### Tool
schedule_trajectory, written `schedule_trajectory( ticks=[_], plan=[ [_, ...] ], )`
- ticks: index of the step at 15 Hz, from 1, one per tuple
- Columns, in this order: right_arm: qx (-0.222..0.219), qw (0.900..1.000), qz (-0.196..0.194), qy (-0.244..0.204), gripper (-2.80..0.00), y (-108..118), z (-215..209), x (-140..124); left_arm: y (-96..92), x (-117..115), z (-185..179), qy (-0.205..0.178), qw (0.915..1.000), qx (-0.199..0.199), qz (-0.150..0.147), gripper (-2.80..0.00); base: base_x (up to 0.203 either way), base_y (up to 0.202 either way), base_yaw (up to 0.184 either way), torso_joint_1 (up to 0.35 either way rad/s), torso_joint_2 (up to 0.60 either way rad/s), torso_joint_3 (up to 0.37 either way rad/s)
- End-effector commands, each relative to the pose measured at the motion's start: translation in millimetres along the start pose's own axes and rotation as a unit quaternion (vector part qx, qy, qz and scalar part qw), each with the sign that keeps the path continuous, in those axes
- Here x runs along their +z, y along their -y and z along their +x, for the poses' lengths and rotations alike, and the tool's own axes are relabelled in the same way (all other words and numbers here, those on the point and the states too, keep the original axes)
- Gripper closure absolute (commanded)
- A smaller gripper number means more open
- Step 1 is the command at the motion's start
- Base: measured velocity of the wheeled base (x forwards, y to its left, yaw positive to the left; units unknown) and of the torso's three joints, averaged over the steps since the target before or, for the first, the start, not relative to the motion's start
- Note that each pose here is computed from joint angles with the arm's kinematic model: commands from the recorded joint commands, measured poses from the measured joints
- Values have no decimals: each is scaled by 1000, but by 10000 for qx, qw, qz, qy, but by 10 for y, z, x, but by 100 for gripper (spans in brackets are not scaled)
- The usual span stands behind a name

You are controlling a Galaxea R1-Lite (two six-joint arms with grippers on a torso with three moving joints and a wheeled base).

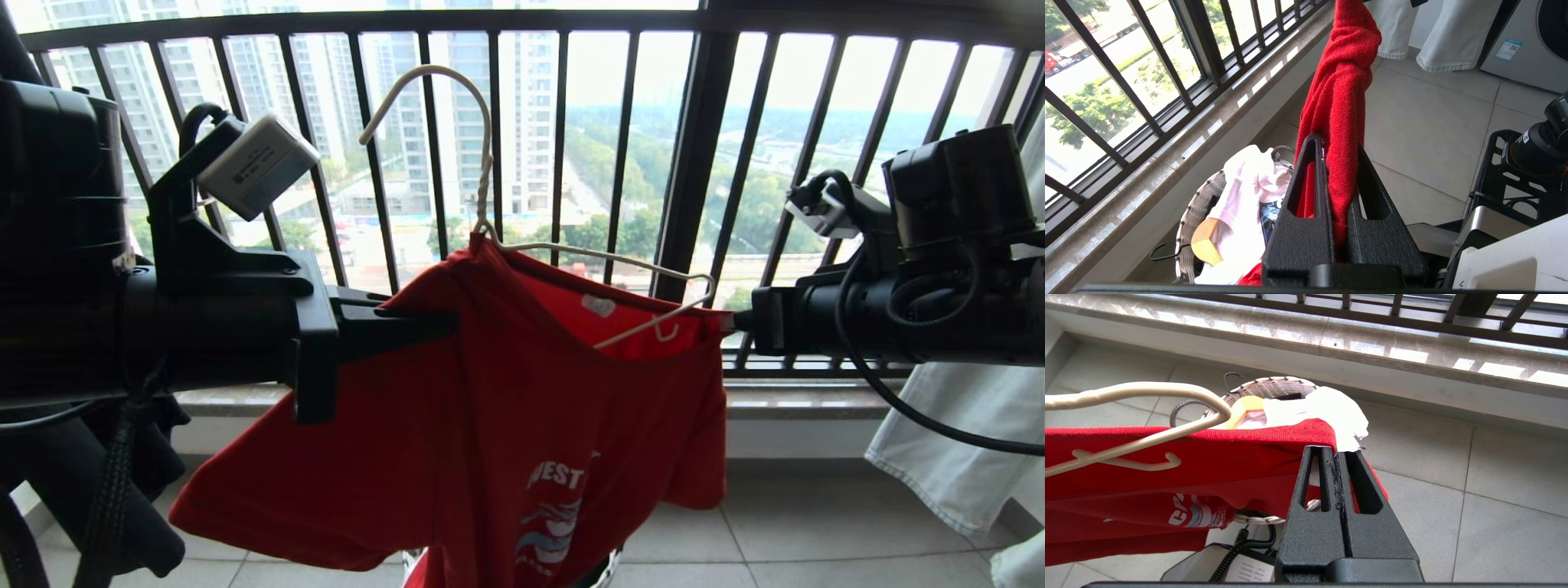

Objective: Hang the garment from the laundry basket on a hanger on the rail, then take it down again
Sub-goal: Hang the clothes on the clothes rack

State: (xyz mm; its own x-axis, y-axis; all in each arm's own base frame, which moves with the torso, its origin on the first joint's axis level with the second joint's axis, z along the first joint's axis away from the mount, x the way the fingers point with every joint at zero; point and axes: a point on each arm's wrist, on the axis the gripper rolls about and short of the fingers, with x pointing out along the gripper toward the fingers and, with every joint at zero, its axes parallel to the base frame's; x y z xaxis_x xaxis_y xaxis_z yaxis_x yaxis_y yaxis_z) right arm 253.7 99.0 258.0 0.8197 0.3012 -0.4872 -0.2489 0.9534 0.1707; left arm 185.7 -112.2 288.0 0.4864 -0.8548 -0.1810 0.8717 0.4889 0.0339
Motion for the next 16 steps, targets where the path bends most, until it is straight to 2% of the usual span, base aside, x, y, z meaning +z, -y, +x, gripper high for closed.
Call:
schedule_trajectory(
  ticks=[1, 4, 12, 16],
  plan=[
    [-44, 10000, 49, -27, 0, 31, 49, 14, 10, -27, -7, -16, 10000, -18, 4, 0, 0, 0, 0, 0, 0, 0],
    [-59, 9996, 269, 59, 0, 58, 32, 66, -15, -65, 47, -104, 9999, -39, -33, 0, 0, 0, 0, 0, 0, 0],
    [-22, 9994, 305, 164, 0, 70, -27, 110, -110, -195, 238, -391, 9992, -87, -88, 0, 0, 0, 0, 0, 0, 0],
    [2, 9994, 297, 204, 0, 60, -67, 113, -79, -245, 351, -510, 9983, -263, -135, 0, 0, 0, 0, 0, 0, 0]
  ],
)
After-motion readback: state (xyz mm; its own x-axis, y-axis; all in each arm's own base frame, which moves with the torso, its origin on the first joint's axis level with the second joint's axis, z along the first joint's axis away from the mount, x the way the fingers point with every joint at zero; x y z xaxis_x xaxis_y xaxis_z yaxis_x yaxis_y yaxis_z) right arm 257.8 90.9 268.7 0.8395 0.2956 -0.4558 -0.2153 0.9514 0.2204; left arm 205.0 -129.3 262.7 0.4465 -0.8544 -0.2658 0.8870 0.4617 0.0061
